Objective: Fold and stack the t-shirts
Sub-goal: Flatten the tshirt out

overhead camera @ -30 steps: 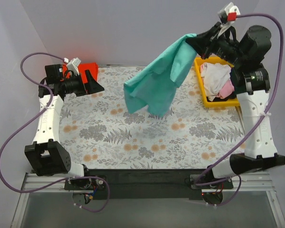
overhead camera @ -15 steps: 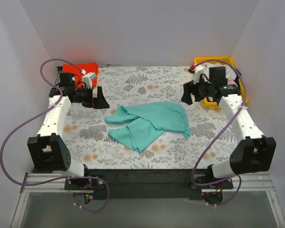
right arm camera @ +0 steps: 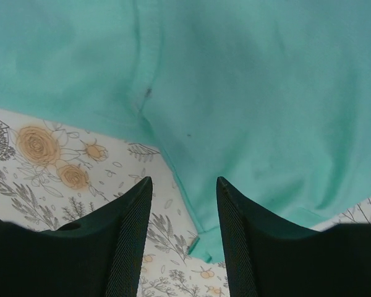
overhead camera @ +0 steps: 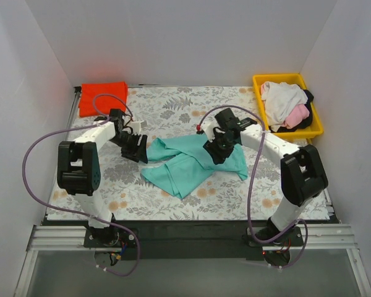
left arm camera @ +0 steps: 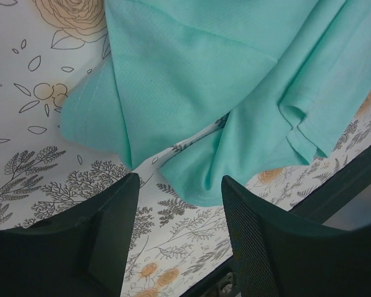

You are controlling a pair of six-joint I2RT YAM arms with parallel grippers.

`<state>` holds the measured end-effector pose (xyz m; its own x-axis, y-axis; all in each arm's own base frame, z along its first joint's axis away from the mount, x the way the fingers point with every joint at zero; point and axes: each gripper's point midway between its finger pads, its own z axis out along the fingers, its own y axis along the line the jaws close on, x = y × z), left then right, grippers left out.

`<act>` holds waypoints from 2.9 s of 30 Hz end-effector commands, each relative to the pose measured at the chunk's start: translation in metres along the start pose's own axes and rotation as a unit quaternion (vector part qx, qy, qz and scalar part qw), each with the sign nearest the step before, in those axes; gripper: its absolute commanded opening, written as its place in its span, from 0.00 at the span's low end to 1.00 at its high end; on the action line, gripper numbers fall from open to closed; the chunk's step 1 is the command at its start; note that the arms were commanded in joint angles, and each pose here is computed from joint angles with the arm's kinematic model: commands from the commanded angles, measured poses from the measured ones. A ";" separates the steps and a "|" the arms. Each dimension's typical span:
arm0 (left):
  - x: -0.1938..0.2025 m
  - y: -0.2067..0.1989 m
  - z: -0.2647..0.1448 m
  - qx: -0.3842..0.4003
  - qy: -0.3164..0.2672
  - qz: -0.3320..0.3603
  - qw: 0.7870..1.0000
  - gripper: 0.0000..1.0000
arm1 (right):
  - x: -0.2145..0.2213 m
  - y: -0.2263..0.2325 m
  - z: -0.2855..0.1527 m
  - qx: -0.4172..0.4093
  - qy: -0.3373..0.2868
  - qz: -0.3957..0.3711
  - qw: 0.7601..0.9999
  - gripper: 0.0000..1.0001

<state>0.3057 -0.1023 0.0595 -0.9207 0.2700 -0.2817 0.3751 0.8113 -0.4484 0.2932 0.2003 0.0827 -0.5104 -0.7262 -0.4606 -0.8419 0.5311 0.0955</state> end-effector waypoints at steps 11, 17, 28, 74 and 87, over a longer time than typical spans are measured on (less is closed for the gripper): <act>-0.009 0.017 0.017 -0.020 0.002 -0.029 0.999 0.55 | -0.017 0.028 0.054 0.003 0.047 -0.065 0.997 0.62; -0.024 0.005 0.014 0.011 -0.014 -0.038 0.999 0.63 | -0.021 0.007 0.063 0.054 0.058 -0.064 0.995 0.25; -0.012 -0.035 -0.016 0.079 -0.026 0.020 0.996 0.67 | -0.094 -0.041 -0.043 0.106 -0.107 -0.003 0.989 0.01; 0.050 0.022 -0.055 -0.156 -0.044 0.223 0.961 0.42 | -0.052 -0.010 -0.087 -0.088 -0.113 -0.013 0.990 0.47; 0.013 0.031 -0.091 0.079 -0.095 -0.059 0.991 0.68 | -0.117 0.166 0.025 -0.076 -0.087 -0.235 0.965 0.37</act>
<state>0.3123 -0.0055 0.1009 -0.8879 0.1584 -0.4319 0.3660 0.8121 -0.4545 0.2185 0.3567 0.1460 -0.1004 -0.7575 -0.6450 -0.9947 0.0620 0.0819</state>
